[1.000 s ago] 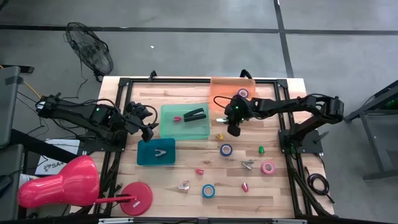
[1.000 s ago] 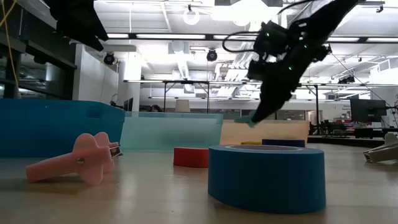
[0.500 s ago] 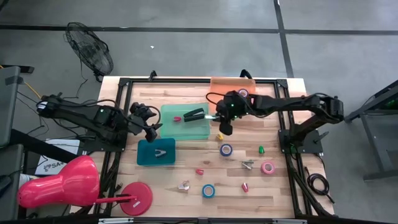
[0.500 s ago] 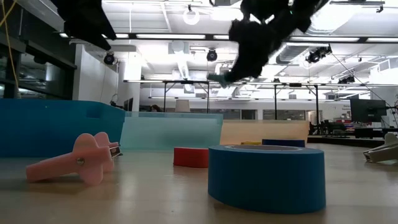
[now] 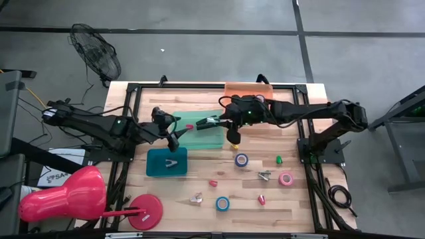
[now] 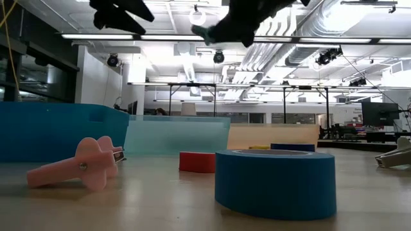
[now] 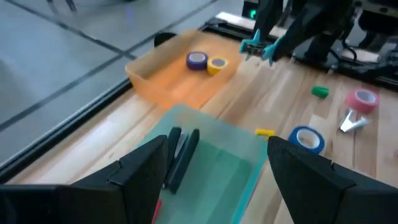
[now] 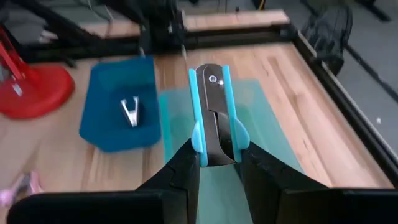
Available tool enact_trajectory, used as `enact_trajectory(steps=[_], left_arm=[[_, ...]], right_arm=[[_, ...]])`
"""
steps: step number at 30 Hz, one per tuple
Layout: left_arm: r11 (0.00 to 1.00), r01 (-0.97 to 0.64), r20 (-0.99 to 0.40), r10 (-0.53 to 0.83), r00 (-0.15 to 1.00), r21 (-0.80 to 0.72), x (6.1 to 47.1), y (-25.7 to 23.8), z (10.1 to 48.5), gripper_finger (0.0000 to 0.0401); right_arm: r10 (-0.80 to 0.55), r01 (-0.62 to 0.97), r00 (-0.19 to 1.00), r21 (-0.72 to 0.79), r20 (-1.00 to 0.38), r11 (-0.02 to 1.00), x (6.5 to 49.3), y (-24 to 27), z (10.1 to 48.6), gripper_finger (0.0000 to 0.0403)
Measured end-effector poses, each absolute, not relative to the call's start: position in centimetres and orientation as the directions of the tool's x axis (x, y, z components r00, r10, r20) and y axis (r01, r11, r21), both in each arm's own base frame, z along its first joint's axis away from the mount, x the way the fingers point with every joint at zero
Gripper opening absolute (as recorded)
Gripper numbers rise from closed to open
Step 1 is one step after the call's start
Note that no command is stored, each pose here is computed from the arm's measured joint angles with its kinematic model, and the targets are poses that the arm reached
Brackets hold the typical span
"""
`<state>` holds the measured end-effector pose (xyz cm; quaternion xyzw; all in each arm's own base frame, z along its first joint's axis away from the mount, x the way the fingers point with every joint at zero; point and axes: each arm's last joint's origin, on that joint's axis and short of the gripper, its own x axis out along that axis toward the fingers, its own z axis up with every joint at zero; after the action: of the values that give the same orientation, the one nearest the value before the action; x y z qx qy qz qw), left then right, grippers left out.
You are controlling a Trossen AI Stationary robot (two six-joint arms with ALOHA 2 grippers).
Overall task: Pick and place Stapler, Stapler remover, tape
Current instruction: Put the light blue staple remover in the blue bin
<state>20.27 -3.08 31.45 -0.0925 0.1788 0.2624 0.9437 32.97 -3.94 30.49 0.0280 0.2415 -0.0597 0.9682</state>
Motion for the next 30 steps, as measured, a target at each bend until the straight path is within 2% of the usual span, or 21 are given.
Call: enact_trajectory(steps=[13,20,30], left_arm=[[0.894,-0.443,-0.21,0.422,0.882,-0.064,21.8,-3.2,33.3,0.0273],[0.914,-0.385,-0.139,0.368,0.919,-0.124,23.1,-1.9,33.9,0.0273],[0.936,-0.325,-0.087,0.316,0.945,-0.134,23.7,-1.3,34.4,0.0273]], right_arm=[[-0.049,0.069,0.971,0.075,-0.236,0.995,34.1,-2.9,32.6,0.0083],[-0.013,0.031,0.98,0.091,-0.199,0.995,34.6,-2.7,32.6,0.0083],[-0.009,0.028,0.98,0.092,-0.199,0.995,34.8,-2.7,32.4,0.0083]])
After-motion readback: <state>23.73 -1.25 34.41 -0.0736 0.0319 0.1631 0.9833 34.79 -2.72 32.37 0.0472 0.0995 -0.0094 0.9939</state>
